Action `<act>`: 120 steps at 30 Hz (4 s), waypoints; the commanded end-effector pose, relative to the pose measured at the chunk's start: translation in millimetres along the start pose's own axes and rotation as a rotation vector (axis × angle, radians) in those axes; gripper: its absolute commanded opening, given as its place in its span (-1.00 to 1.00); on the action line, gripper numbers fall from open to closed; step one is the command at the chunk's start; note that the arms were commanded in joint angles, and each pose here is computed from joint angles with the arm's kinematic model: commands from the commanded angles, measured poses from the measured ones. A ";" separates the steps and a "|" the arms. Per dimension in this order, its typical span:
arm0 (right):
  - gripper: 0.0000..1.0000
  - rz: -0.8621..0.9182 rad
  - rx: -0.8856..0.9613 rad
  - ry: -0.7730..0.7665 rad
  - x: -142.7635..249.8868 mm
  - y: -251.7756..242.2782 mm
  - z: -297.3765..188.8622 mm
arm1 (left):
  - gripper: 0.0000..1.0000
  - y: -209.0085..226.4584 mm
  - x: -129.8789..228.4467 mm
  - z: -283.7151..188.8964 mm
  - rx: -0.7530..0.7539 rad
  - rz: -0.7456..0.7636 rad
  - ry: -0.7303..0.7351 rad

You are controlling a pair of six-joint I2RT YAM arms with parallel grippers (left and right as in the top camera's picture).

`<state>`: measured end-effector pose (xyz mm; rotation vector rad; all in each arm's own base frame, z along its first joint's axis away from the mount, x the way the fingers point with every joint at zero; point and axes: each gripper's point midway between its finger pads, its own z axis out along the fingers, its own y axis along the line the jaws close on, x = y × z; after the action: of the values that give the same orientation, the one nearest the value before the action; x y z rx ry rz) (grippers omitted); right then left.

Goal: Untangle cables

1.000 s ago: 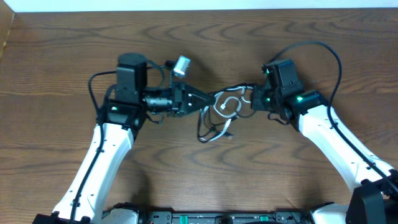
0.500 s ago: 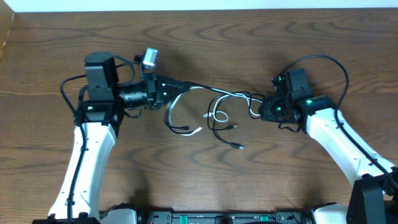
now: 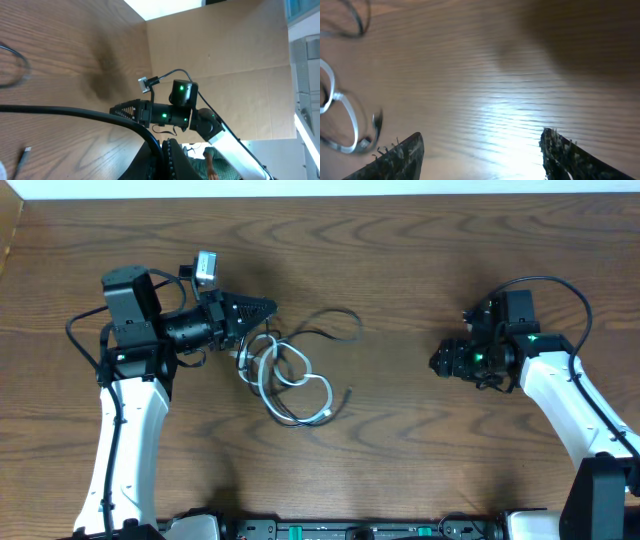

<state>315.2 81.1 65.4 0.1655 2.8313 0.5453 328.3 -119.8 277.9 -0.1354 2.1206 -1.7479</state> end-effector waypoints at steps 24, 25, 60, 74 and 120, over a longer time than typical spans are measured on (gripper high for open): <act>0.41 -0.303 -0.492 -0.209 -45.0 144.3 -32.8 | -0.85 -161.3 -6.0 19.5 0.371 0.241 -0.049; 0.41 -0.310 -0.495 -0.214 -45.3 146.2 -33.1 | -0.85 -161.5 -6.6 19.6 0.372 0.231 -0.051; -0.98 -0.426 -0.235 -0.091 -41.0 104.5 -25.4 | -0.85 -70.3 14.1 46.4 0.242 0.290 0.196; -0.98 -0.427 -0.304 -0.496 -102.2 160.8 -208.6 | -0.52 -2.6 2.0 67.8 0.201 0.218 0.222; -0.98 -0.490 -0.485 -1.317 -124.7 197.0 -536.9 | 0.92 260.9 18.7 -13.4 -1.308 0.102 -0.044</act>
<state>324.2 43.3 633.9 -0.1511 1.3872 0.5399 345.2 -68.3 14.7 -0.4260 2.8160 -0.1666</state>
